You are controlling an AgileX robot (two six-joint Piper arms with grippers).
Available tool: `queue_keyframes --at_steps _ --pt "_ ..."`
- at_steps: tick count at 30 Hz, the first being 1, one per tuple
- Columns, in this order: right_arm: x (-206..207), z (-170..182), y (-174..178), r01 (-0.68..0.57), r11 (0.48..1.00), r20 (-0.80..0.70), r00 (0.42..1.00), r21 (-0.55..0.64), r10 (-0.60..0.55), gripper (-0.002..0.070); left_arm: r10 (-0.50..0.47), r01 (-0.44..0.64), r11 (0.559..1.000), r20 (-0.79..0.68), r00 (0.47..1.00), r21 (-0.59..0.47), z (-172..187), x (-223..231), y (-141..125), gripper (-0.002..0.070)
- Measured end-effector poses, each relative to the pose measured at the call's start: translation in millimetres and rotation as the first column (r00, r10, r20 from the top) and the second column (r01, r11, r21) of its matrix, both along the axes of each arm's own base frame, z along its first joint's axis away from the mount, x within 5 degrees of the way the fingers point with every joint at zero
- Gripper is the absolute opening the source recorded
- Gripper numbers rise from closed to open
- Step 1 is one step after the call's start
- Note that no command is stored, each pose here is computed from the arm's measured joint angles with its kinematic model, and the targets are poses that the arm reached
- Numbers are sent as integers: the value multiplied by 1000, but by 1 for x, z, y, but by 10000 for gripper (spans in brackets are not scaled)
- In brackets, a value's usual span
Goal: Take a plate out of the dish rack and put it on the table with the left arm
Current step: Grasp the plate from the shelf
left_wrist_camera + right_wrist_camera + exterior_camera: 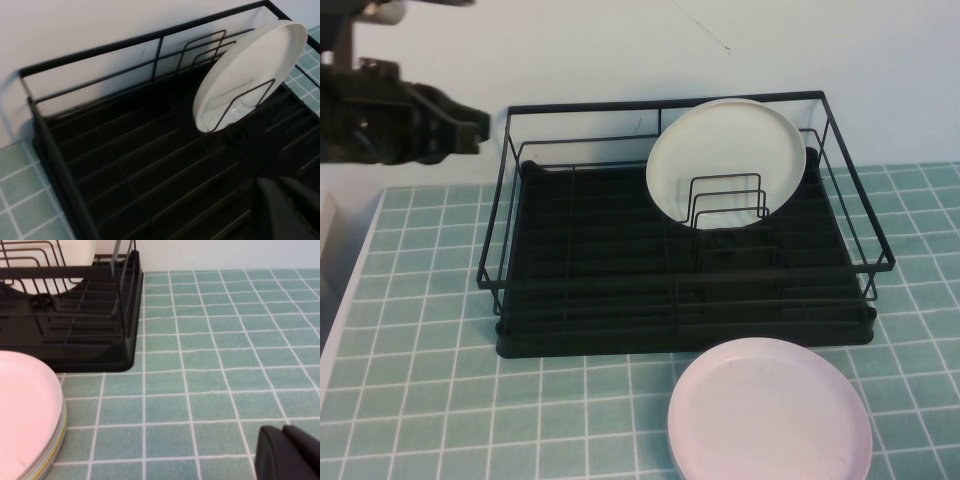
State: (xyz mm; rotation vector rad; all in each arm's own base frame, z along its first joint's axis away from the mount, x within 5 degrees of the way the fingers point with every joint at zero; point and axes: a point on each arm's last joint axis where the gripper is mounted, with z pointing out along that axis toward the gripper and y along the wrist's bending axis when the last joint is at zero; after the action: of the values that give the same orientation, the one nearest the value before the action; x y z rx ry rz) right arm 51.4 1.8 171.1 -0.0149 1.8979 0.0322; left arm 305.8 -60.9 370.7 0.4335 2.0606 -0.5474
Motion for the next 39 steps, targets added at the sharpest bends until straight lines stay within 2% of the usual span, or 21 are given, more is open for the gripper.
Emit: queue_keyframes --at_steps 6,9,11,16,19,23,29,33,35,39 --pt "0 0 0 0 1000 0 1000 0 0 -1 -183 181 978 8 983 101 -11 47 -54 -2" --pt "0 0 0 0 1000 0 1000 0 0 -1 -288 283 942 1 958 179 -29 72 -80 35" --pt "0 0 0 0 1000 0 1000 0 0 -1 -338 329 917 2 941 226 -40 88 -93 120" --pt "0 0 0 0 1000 0 1000 0 0 -1 -421 396 871 24 907 291 -65 122 -118 421" --pt "0 0 0 0 1000 0 1000 0 0 -1 -441 397 848 51 896 351 -76 140 -125 473" --pt "0 0 0 0 1000 0 1000 0 0 -1 -442 375 833 82 893 406 -88 159 -132 472" --pt "0 0 0 0 1000 0 1000 0 0 -1 -398 321 855 119 909 407 -109 181 -136 442" --pt "0 0 0 0 1000 0 1000 0 0 -1 -370 298 871 121 921 391 -126 191 -138 392" --pt "0 0 0 0 1000 0 1000 0 0 -1 -368 300 871 112 923 389 -132 193 -139 336" --pt "0 0 0 0 1000 0 1000 0 0 -1 -386 327 865 88 918 381 -137 191 -142 109"
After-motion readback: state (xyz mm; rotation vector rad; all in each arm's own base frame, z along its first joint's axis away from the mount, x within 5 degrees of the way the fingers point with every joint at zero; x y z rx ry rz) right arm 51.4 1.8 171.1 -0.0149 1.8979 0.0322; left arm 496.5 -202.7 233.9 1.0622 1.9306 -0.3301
